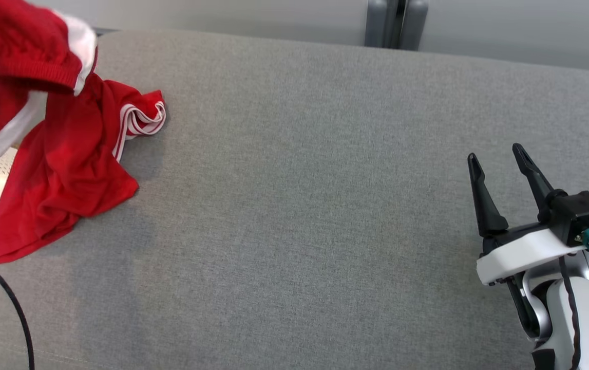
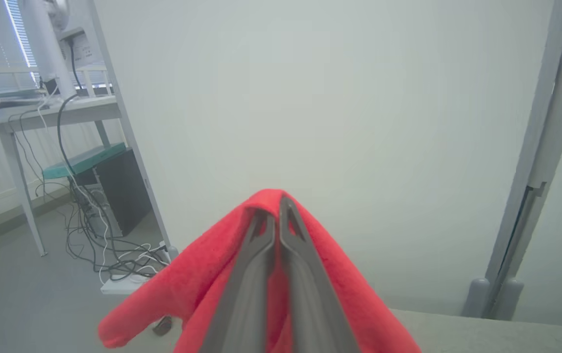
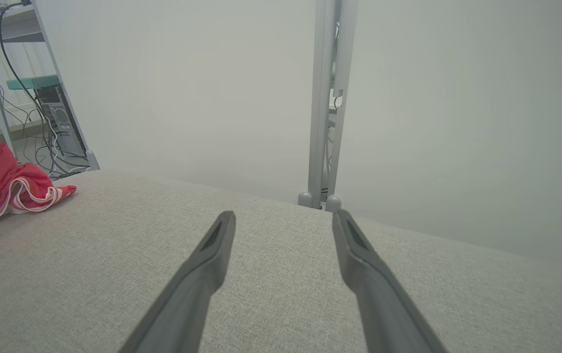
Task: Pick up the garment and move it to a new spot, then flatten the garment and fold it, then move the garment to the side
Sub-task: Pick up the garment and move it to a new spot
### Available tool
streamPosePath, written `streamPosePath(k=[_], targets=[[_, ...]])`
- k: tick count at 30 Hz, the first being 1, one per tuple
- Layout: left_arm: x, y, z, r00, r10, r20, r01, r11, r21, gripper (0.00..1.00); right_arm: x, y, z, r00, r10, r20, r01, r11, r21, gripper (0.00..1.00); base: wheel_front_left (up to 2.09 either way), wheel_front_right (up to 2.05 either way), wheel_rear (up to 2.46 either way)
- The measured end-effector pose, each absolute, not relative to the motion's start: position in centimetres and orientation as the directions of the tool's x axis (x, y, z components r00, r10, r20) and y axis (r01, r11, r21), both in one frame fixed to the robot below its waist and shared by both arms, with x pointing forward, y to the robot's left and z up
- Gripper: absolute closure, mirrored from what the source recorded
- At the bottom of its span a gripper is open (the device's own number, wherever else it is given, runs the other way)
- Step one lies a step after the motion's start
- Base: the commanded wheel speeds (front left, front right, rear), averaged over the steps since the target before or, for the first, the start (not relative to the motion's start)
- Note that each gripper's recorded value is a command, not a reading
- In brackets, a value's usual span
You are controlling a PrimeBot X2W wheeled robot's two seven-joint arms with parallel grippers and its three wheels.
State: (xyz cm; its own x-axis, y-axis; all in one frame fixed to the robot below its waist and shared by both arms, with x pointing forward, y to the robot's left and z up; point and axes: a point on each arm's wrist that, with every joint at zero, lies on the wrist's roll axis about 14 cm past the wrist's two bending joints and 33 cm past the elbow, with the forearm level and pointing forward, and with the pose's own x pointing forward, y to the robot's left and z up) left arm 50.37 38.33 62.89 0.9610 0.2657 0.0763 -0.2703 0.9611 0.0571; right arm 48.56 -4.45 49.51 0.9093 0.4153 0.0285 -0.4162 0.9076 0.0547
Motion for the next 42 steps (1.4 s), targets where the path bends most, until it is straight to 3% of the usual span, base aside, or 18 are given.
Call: streamPosePath(k=[7,19,25,29,36,42], targets=[[49.7,31.9,68.2,0.964,0.084,0.253,-0.119,0.985,0.126,1.00,47.0,-5.9,51.4,0.923,0.378,0.064,-0.381,0.923,0.047,0.00,0.00,0.00,0.00],[47.4,15.5,61.6,0.956,-0.278,0.095,0.272,0.960,0.070,1.00,45.7,-11.4,52.8,0.966,0.239,0.097,-0.244,0.969,0.041,0.00,0.00,0.00,0.00],[45.8,6.3,58.0,0.871,-0.491,0.014,0.491,0.871,-0.022,1.00,45.0,-15.4,52.6,0.986,0.137,0.096,-0.141,0.989,0.042,0.00,0.00,0.00,0.00],[44.6,-0.8,56.6,0.754,-0.657,-0.010,0.654,0.752,-0.077,1.00,43.9,-18.9,52.1,0.996,0.045,0.083,-0.049,0.998,0.047,0.00,0.00,0.00,0.00],[44.0,-6.3,53.0,0.640,-0.761,-0.101,0.749,0.648,-0.138,1.00,42.3,-22.4,51.0,0.997,-0.053,0.054,0.050,0.997,0.050,0.00,0.00,0.00,0.00],[44.0,-8.9,47.8,0.584,-0.784,-0.209,0.751,0.620,-0.226,1.00,41.4,-24.1,49.3,0.995,-0.102,0.010,0.101,0.993,0.055,0.00,0.00,0.00,0.00]])
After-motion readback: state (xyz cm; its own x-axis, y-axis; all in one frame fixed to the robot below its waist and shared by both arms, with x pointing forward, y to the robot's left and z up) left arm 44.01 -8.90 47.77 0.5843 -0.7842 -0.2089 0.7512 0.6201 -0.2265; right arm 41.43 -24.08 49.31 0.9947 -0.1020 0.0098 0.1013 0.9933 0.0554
